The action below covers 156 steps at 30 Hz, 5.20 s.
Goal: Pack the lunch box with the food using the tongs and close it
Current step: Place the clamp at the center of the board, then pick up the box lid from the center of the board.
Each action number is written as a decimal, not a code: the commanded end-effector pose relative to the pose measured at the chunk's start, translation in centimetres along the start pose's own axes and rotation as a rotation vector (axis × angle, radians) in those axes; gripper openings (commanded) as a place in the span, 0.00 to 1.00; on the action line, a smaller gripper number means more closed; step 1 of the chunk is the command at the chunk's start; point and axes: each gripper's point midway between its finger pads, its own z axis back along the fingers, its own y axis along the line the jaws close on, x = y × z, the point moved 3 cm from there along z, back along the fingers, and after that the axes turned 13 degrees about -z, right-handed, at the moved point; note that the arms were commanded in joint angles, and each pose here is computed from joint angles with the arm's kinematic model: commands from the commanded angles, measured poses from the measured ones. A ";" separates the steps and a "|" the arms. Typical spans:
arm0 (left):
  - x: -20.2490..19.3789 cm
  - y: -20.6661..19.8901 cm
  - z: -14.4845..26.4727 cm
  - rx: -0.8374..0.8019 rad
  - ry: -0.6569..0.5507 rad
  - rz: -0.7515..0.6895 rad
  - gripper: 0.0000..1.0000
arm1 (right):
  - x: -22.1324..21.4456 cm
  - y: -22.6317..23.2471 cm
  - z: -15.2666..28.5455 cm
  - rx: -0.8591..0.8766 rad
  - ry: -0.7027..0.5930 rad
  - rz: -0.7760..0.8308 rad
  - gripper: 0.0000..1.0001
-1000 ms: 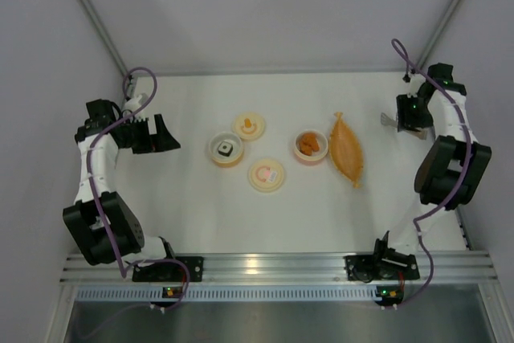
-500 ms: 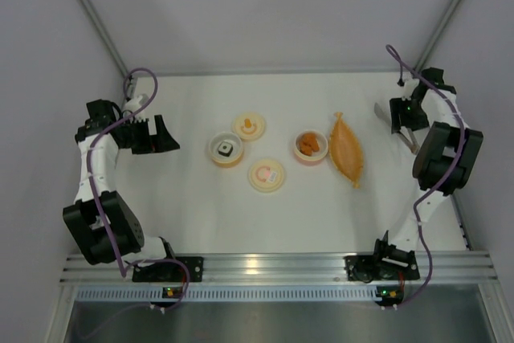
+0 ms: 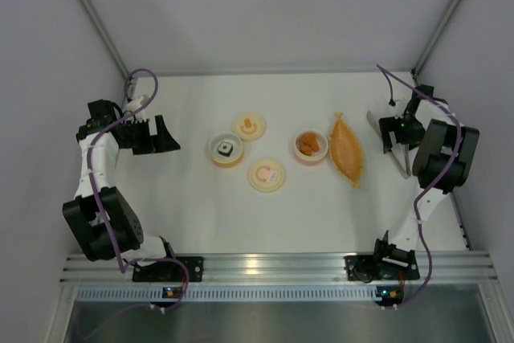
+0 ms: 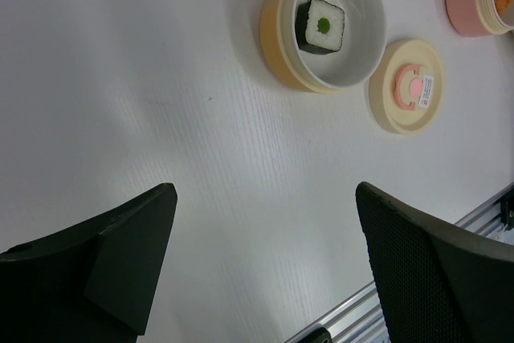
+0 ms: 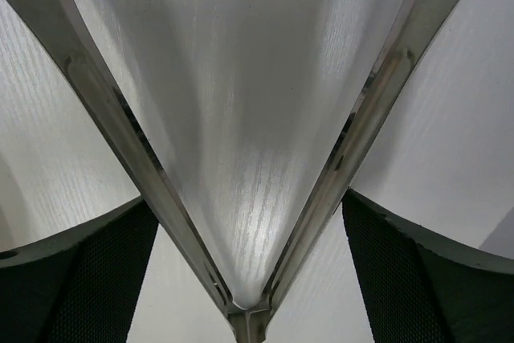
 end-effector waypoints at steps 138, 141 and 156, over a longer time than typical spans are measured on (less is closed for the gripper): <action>-4.1 -22.0 -20.7 -0.355 0.431 -0.075 0.15 | -13.2 39.6 2.2 0.882 -0.038 0.136 0.29; -4.0 -21.7 -20.7 -0.333 0.432 -0.091 0.11 | -13.1 39.8 3.5 0.907 -0.037 0.161 0.32; -1.9 -23.0 -16.4 -0.363 0.353 -0.182 0.00 | -12.7 35.1 16.2 0.876 -0.263 0.401 0.70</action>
